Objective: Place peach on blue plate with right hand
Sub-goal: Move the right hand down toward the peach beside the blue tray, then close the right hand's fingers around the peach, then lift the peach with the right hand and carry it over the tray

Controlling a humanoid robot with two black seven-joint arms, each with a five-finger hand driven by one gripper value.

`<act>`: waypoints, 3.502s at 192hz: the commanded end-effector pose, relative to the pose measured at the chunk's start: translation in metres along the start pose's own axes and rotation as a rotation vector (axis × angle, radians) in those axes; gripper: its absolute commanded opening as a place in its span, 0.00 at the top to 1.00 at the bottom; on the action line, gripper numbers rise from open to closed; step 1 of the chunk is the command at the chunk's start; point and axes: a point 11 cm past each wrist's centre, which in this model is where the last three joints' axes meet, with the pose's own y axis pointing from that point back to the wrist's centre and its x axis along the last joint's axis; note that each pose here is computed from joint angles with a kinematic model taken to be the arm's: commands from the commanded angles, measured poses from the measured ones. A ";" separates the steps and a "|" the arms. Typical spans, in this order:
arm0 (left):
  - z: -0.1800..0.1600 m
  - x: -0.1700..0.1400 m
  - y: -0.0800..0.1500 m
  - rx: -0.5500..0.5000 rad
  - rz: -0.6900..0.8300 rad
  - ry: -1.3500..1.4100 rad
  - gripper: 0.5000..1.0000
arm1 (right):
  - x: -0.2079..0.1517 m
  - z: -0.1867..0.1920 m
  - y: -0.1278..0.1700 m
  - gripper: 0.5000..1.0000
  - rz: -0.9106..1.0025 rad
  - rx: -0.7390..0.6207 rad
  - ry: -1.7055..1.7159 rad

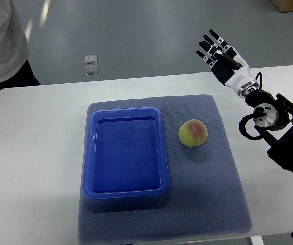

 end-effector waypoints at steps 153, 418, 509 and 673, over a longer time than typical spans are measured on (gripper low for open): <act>0.001 -0.004 0.000 -0.002 -0.022 -0.006 0.00 | -0.077 -0.055 0.006 0.14 -0.643 -0.590 1.441; 0.003 -0.005 0.000 -0.005 -0.023 -0.006 0.00 | -0.032 0.044 0.055 1.00 -0.748 -0.748 1.761; 0.002 -0.005 0.000 -0.003 -0.024 -0.011 0.00 | -0.168 -0.163 0.054 1.00 -0.780 -0.528 1.726; 0.003 -0.006 0.000 -0.005 -0.026 -0.009 0.00 | -0.249 0.010 -0.023 1.00 -1.019 -0.529 1.739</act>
